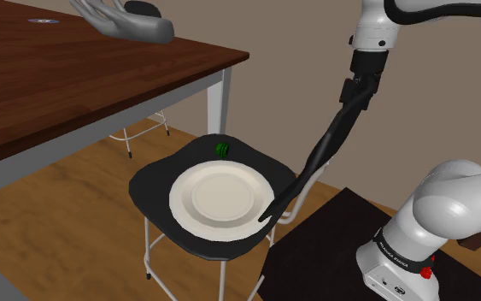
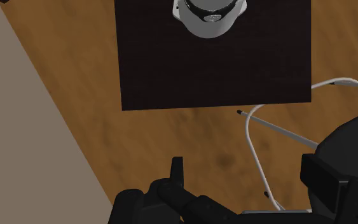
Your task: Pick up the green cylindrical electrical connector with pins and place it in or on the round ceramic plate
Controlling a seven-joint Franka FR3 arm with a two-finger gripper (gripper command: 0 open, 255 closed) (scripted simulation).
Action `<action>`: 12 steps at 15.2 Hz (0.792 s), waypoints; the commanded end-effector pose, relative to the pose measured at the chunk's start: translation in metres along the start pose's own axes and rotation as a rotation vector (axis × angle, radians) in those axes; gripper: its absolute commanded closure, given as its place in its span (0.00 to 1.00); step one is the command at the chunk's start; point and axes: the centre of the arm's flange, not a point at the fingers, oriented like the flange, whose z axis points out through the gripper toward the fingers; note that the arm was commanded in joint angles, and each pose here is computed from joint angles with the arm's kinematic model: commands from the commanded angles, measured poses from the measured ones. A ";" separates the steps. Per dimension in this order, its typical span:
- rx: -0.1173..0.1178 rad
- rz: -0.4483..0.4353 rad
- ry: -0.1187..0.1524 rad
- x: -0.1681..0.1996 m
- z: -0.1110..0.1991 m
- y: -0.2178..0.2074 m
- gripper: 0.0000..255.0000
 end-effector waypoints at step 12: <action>0.004 0.123 0.019 0.066 0.021 -0.125 0.00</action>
